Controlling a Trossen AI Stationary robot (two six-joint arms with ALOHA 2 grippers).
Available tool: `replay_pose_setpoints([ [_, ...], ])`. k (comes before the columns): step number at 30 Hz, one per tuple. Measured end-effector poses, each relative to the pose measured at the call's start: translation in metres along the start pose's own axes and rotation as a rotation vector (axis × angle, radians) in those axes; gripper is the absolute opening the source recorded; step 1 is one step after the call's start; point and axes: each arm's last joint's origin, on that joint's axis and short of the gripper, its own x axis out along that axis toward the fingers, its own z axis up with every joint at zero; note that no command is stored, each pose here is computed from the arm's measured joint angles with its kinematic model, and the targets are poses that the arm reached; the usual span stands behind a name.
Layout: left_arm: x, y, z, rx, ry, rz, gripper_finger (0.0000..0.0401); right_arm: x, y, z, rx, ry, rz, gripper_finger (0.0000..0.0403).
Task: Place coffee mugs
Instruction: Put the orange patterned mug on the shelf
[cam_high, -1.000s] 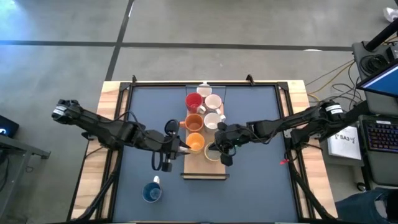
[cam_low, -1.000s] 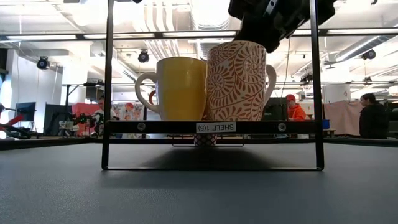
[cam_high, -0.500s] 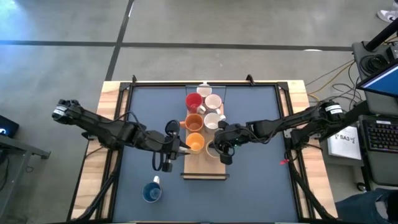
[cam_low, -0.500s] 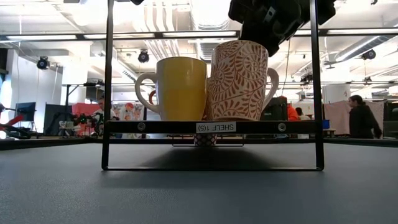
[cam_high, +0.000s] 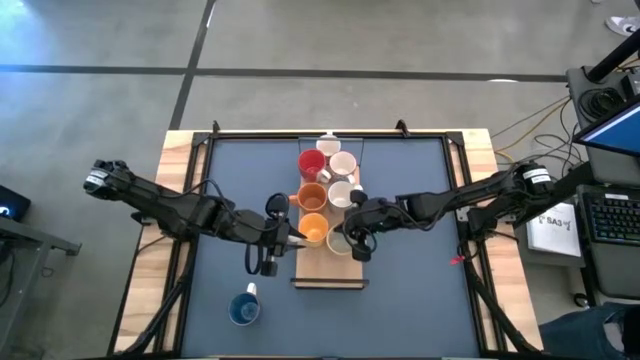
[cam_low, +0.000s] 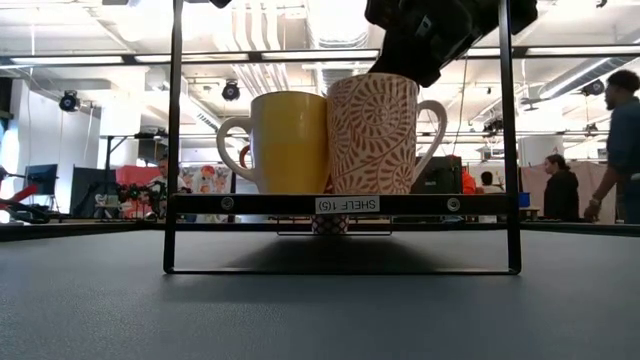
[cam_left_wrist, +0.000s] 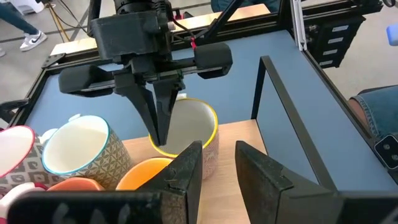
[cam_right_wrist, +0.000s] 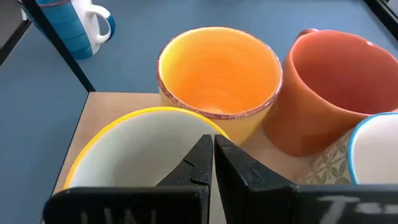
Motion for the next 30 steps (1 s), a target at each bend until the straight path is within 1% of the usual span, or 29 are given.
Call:
replay_pose_setpoints([
  [8, 0.000, 0.000, 0.000, 0.000, 0.000, 0.000, 0.0079, -0.001, 0.000, 0.004, -0.027, 0.000, -0.004, 0.0009],
  [12, 0.000, 0.000, 0.000, 0.000, 0.000, 0.000, 0.0079, -0.009, 0.001, 0.012, -0.022, 0.026, 0.002, 0.0009],
  [18, 0.000, 0.000, 0.000, 0.000, 0.001, 0.000, 0.0079, -0.020, 0.001, 0.021, 0.056, 0.048, 0.002, 0.0015],
  [20, 0.001, 0.000, -0.001, 0.000, 0.003, 0.000, 0.0079, -0.023, 0.000, 0.022, 0.069, 0.069, -0.001, 0.0028],
  [23, 0.001, 0.000, -0.003, 0.002, 0.009, 0.000, 0.0079, -0.024, 0.000, 0.020, 0.079, 0.102, -0.006, 0.0061],
  [27, 0.003, -0.001, -0.005, 0.003, 0.013, 0.000, 0.0079, -0.017, 0.000, 0.015, 0.071, 0.128, -0.034, 0.0108],
  [30, 0.003, -0.001, -0.005, 0.003, 0.011, 0.000, 0.0079, -0.013, -0.001, 0.011, 0.064, 0.150, -0.053, 0.0133],
])
